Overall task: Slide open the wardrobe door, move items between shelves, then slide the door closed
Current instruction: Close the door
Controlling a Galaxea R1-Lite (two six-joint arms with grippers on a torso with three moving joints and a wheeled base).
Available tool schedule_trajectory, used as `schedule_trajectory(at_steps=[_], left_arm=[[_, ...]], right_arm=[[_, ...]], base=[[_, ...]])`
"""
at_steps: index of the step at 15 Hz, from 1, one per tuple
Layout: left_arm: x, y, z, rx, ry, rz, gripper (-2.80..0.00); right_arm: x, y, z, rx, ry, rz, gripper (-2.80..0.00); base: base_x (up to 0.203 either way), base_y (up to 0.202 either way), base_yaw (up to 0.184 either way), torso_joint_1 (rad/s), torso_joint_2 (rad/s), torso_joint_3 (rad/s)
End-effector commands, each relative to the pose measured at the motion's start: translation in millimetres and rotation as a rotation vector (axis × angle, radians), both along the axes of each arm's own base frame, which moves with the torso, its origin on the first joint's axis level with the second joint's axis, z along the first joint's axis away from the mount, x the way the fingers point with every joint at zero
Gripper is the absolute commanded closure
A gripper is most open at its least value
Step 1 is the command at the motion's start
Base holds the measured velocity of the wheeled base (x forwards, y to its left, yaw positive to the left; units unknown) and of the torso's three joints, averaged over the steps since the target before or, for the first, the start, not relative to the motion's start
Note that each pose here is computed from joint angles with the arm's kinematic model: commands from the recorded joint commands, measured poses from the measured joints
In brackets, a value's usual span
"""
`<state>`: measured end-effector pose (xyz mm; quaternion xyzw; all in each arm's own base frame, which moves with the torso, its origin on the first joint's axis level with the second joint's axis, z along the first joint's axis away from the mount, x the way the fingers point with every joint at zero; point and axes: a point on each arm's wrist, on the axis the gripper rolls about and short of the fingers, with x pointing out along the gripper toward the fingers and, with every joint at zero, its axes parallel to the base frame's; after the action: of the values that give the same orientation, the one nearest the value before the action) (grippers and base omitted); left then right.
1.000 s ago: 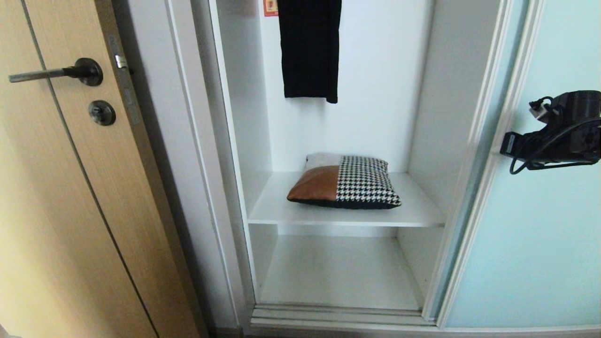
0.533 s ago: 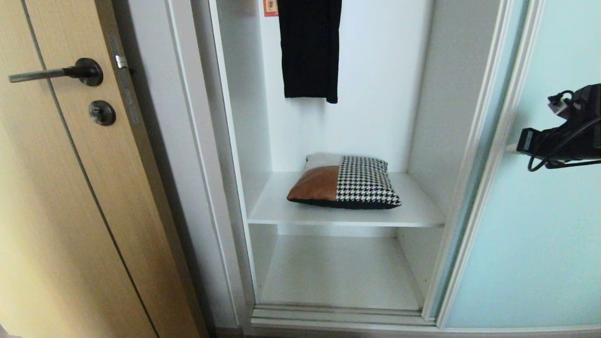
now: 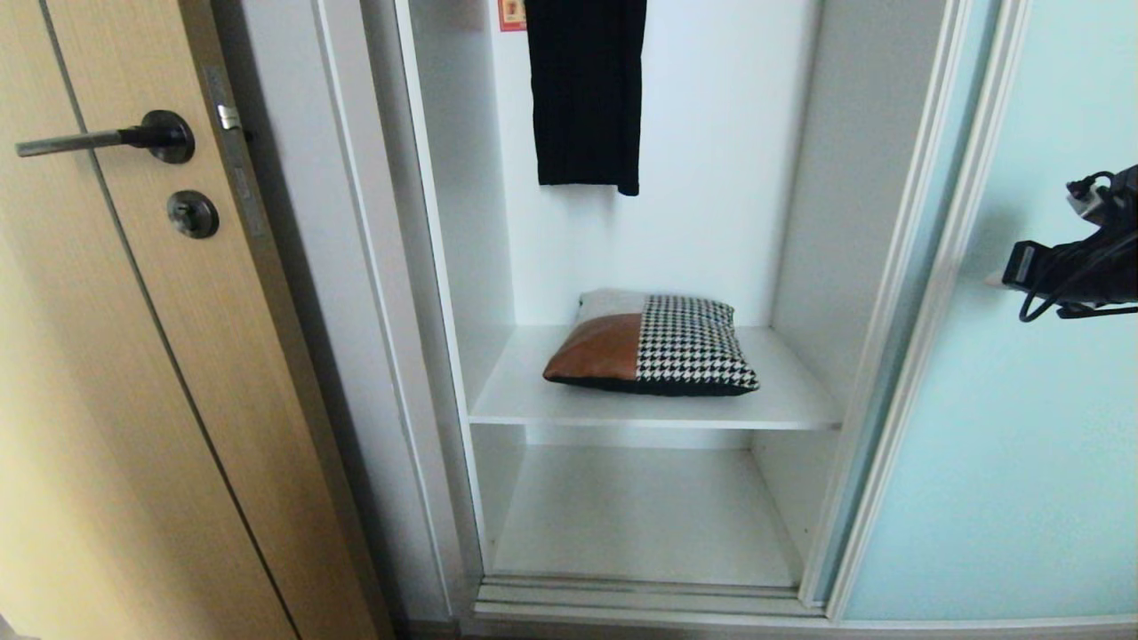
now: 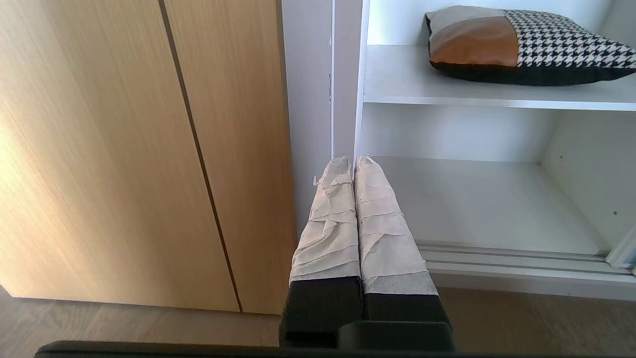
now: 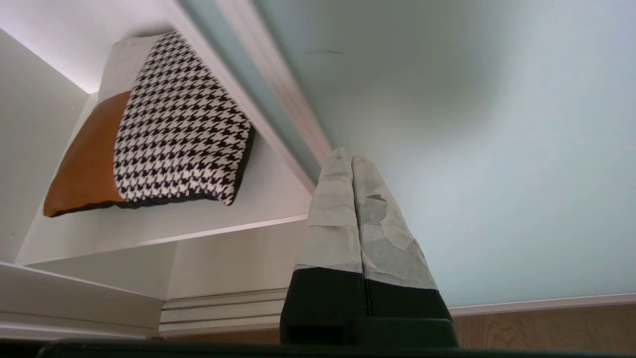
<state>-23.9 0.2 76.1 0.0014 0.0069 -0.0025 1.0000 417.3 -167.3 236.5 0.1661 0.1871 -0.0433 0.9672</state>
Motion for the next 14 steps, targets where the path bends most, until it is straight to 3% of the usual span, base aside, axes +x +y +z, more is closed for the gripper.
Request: schedule_trajectory(at_steps=[1, 7, 10, 14], left_arm=[[0, 0, 0, 0.0, 0.0, 0.0, 0.0], [0, 0, 0, 0.0, 0.0, 0.0, 0.0], [0, 0, 0, 0.0, 0.0, 0.0, 0.0], [0, 0, 0, 0.0, 0.0, 0.0, 0.0]], right_arm=[[9, -2, -13, 0.011, 0.021, 0.002, 0.0], [18, 4, -25, 0.019, 0.037, 0.018, 0.0], [27, 6, -35, -0.013, 0.045, -0.045, 0.0], [30, 6, -38, -0.016, 0.039, -0.046, 0.0]], base=[[0.0, 0.0, 0.0, 0.0, 0.0, 0.0], [0.0, 0.0, 0.0, 0.0, 0.0, 0.0], [0.0, 0.0, 0.0, 0.0, 0.0, 0.0], [0.0, 0.0, 0.0, 0.0, 0.0, 0.0]])
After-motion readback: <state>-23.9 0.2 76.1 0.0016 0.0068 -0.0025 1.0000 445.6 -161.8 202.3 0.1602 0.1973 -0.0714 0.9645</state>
